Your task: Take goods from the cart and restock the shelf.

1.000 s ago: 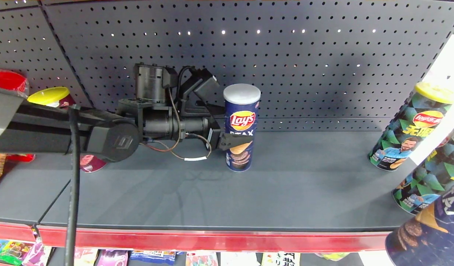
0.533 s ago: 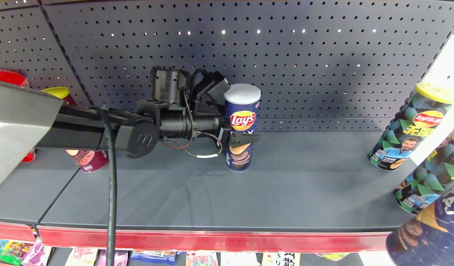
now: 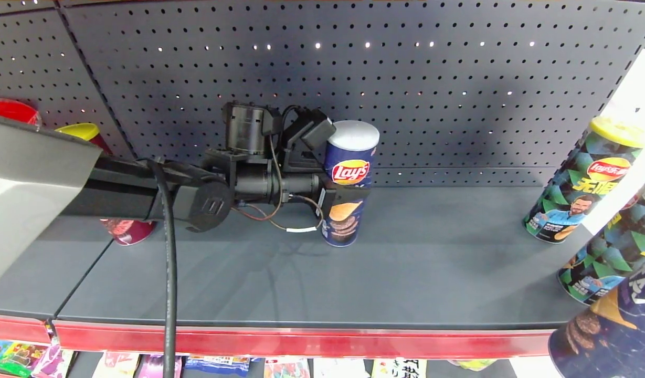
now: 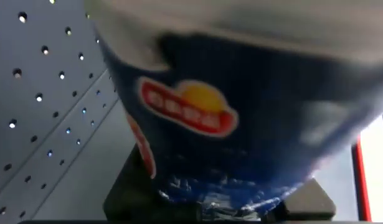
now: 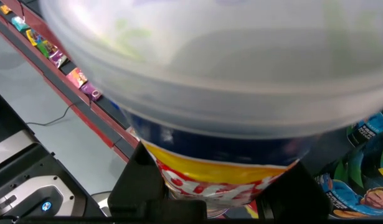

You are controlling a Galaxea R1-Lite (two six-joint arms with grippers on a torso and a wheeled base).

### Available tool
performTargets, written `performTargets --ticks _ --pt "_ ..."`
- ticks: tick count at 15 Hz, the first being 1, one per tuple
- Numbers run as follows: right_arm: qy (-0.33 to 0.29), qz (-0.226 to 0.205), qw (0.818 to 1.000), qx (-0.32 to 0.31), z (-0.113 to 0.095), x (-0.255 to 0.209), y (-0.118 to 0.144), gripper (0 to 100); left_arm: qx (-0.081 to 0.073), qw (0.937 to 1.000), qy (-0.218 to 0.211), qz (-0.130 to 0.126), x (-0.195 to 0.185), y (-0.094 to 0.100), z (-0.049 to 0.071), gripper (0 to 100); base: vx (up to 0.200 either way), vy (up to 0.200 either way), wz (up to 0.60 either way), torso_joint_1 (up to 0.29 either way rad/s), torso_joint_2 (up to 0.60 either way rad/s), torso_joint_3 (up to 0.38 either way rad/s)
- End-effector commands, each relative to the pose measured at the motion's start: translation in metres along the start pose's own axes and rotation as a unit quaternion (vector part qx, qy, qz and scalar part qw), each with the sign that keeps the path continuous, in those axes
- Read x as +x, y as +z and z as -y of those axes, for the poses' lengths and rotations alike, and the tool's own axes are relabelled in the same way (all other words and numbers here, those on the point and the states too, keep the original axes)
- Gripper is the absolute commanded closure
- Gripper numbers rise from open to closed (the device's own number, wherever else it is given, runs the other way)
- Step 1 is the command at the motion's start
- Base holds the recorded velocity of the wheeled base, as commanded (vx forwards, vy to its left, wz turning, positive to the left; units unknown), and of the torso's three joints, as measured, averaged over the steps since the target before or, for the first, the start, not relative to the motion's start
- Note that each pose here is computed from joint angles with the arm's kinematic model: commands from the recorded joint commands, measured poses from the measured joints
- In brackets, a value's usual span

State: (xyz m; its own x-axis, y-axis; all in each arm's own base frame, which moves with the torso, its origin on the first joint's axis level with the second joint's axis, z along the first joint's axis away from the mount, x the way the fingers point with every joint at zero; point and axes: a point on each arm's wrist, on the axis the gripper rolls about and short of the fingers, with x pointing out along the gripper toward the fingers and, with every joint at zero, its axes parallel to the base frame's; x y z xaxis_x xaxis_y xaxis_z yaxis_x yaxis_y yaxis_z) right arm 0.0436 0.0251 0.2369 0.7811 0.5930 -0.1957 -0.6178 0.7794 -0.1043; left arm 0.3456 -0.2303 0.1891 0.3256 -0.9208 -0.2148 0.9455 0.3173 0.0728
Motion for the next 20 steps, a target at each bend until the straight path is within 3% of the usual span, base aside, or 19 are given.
performTargets --ticks 1,5,7,9,11,14,16,20 --pt "0.001 0.001 1.000 0.000 0.000 0.000 0.001 100 -0.004 1.0000 -0.003 -0.002 -0.018 0.006 0.014 100 0.000 0.000 0.00 0.000 0.00 0.000" --pt "0.001 0.000 1.000 0.000 0.001 0.002 0.002 100 -0.014 0.9997 -0.016 -0.014 -0.040 0.004 0.040 100 0.000 0.000 0.00 0.000 0.00 0.000" --pt "0.002 0.000 1.000 0.000 0.001 0.002 0.002 100 -0.023 0.9990 -0.027 -0.028 -0.052 -0.003 0.058 100 0.000 0.000 0.00 0.000 0.00 0.000" --pt "0.003 0.002 1.000 -0.001 0.001 0.002 0.003 100 -0.020 0.9989 -0.034 -0.025 -0.057 -0.007 0.069 100 0.000 0.000 0.00 0.000 0.00 0.000" --pt "0.003 0.001 1.000 -0.001 0.001 0.002 0.003 100 -0.016 0.9991 -0.034 -0.019 -0.057 -0.009 0.072 100 0.000 0.000 0.00 0.000 0.00 0.000" --pt "0.003 0.001 1.000 -0.001 0.001 0.002 0.003 100 -0.037 0.9983 -0.043 -0.013 -0.058 -0.003 0.085 100 0.000 0.000 0.00 0.000 0.00 0.000" --pt "0.002 0.002 1.000 -0.001 0.001 0.002 0.004 100 -0.041 0.9979 -0.047 -0.017 -0.060 -0.006 0.088 100 0.000 0.000 0.00 0.000 0.00 0.000" --pt "0.002 0.006 1.000 -0.002 0.001 0.001 0.007 100 -0.038 0.9981 -0.046 -0.013 -0.060 -0.015 0.090 100 0.000 0.000 0.00 0.000 0.00 0.000"
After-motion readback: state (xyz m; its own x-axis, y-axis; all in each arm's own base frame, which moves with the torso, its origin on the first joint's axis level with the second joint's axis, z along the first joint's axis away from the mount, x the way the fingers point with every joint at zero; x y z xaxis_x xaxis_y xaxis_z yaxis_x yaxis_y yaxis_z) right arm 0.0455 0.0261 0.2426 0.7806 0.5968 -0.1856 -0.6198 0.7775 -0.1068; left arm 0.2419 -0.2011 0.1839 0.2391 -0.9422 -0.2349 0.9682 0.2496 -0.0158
